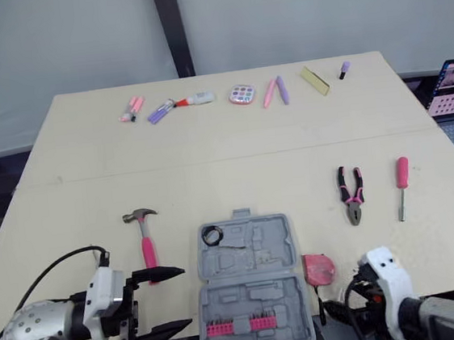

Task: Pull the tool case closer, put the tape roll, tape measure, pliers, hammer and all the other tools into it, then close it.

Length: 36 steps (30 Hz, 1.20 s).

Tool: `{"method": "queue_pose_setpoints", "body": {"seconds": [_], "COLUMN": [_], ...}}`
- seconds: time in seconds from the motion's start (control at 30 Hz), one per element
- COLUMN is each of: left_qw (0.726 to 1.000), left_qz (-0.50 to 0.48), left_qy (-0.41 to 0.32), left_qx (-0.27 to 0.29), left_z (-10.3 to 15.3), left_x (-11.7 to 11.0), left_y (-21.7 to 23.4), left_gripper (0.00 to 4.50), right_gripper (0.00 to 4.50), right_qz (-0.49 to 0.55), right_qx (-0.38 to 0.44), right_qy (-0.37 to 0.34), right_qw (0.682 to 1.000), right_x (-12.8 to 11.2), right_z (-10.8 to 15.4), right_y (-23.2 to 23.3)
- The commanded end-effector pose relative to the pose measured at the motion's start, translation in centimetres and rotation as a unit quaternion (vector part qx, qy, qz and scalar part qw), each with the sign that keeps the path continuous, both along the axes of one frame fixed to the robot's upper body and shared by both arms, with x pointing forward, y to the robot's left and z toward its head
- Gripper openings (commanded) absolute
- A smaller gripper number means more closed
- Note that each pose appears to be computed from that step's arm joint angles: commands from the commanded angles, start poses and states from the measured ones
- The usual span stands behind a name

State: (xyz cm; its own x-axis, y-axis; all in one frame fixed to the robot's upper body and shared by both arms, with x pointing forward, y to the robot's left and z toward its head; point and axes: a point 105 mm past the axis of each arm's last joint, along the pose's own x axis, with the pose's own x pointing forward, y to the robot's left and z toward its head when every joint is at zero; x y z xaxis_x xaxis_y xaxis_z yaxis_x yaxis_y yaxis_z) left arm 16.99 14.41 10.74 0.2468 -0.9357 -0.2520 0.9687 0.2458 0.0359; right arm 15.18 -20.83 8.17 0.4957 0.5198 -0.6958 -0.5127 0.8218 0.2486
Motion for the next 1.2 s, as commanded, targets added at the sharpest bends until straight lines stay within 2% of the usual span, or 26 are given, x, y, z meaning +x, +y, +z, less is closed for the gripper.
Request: {"method": "queue_pose_setpoints", "body": {"seconds": [0.03, 0.1, 0.23, 0.4, 0.57, 0.83, 1.2], "left_qw": [0.999, 0.997, 0.996, 0.994, 0.993, 0.993, 0.994], "left_qz": [-0.032, -0.036, -0.051, -0.049, -0.05, -0.043, -0.039], "left_qy": [-0.018, -0.065, -0.072, -0.095, -0.102, -0.106, -0.106], "left_qx": [0.006, 0.023, 0.017, 0.012, 0.008, 0.006, 0.005], "left_z": [0.6, 0.9, 0.8, 0.8, 0.7, 0.6, 0.7], "left_x": [-0.4, -0.2, -0.5, -0.9, -1.4, -1.7, -2.0], "left_y": [-0.3, 0.0, 0.1, 0.4, 0.6, 0.4, 0.4], "left_gripper": [4.5, 4.5, 4.5, 4.5, 4.5, 4.5, 4.5], "right_gripper": [4.47, 4.47, 4.47, 4.47, 4.47, 4.47, 4.47], "right_qz": [0.077, 0.11, 0.204, 0.285, 0.362, 0.407, 0.403], "right_qx": [0.015, -0.007, -0.045, -0.099, -0.111, -0.111, -0.118], "right_qy": [-0.039, -0.081, -0.12, -0.149, -0.159, -0.166, -0.184], "right_qw": [0.996, 0.991, 0.97, 0.942, 0.912, 0.892, 0.889], "right_x": [0.6, 2.1, 3.8, 6.0, 6.8, 7.3, 8.2], "right_z": [1.9, 2.6, 2.5, 0.8, -0.5, -1.6, -2.8], "right_y": [0.1, -0.5, -1.0, -1.7, -1.5, -0.7, 0.1]}}
